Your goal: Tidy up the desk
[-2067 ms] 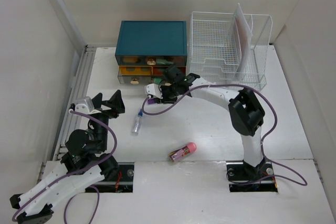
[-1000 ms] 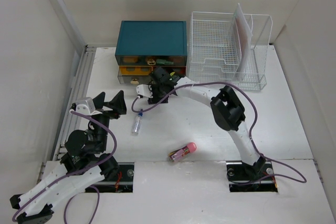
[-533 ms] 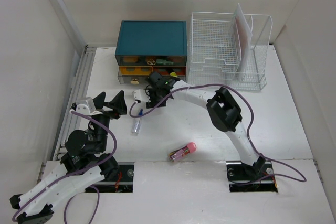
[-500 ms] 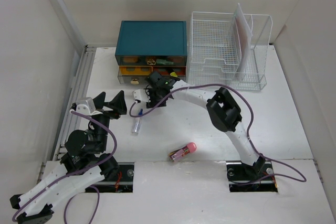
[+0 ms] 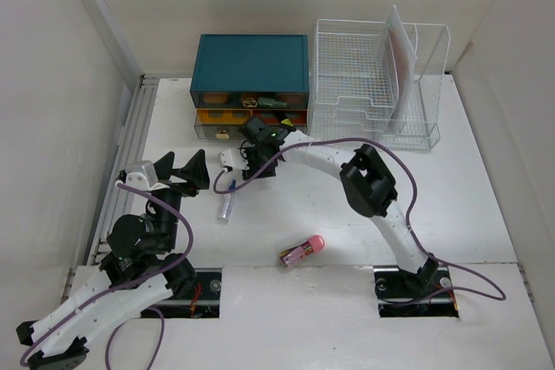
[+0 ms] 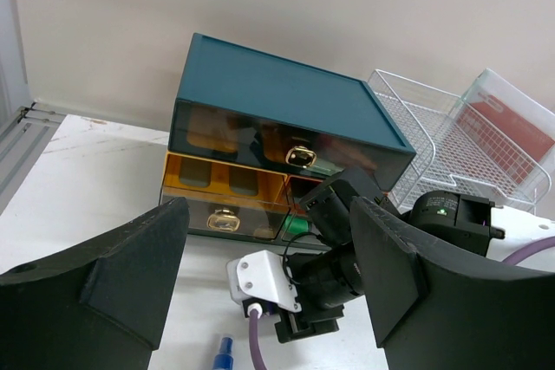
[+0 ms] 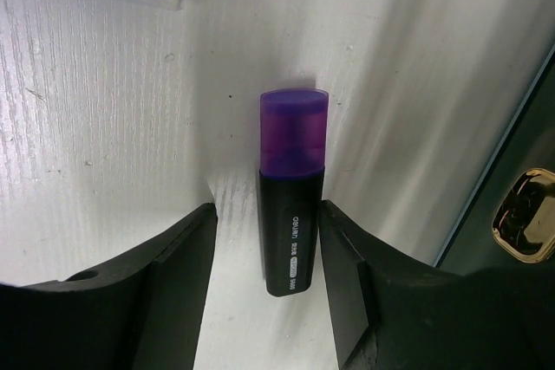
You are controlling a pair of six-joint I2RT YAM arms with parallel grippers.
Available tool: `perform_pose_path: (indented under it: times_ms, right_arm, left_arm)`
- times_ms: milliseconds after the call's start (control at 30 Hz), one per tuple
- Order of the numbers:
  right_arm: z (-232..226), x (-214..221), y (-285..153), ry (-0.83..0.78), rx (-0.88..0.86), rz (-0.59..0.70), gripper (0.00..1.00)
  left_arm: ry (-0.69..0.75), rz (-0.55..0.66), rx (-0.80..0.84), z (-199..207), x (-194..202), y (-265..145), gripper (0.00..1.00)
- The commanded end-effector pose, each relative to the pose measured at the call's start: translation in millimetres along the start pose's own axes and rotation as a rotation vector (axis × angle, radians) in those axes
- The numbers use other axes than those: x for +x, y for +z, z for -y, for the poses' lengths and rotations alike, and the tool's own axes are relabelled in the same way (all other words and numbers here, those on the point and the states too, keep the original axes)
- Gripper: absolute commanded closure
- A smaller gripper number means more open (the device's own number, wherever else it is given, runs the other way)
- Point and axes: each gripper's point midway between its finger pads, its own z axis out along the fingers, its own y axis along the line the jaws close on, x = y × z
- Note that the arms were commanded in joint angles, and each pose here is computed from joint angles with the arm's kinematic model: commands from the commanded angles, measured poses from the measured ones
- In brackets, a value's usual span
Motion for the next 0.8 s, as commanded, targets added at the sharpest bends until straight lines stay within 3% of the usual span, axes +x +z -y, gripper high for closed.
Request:
perform_pose_path:
  times_ms: [0,167,767]
  right_arm:
    - [-5,3,3,0.003,-0.023,-0.025,0.44]
    - [18,-4,-6,0.036,0.070,-0.022,0.44]
    - [-41,6,-5,-0.021,-0.210,-0.022,0.45]
  left_arm:
    - [-0.038,0.035,0.013,2,-10,0,0.28]
    - [-0.038,0.035,0.013,2,-10,0,0.28]
    - [-0.038,0.035,0.013,2,-10,0,0.28]
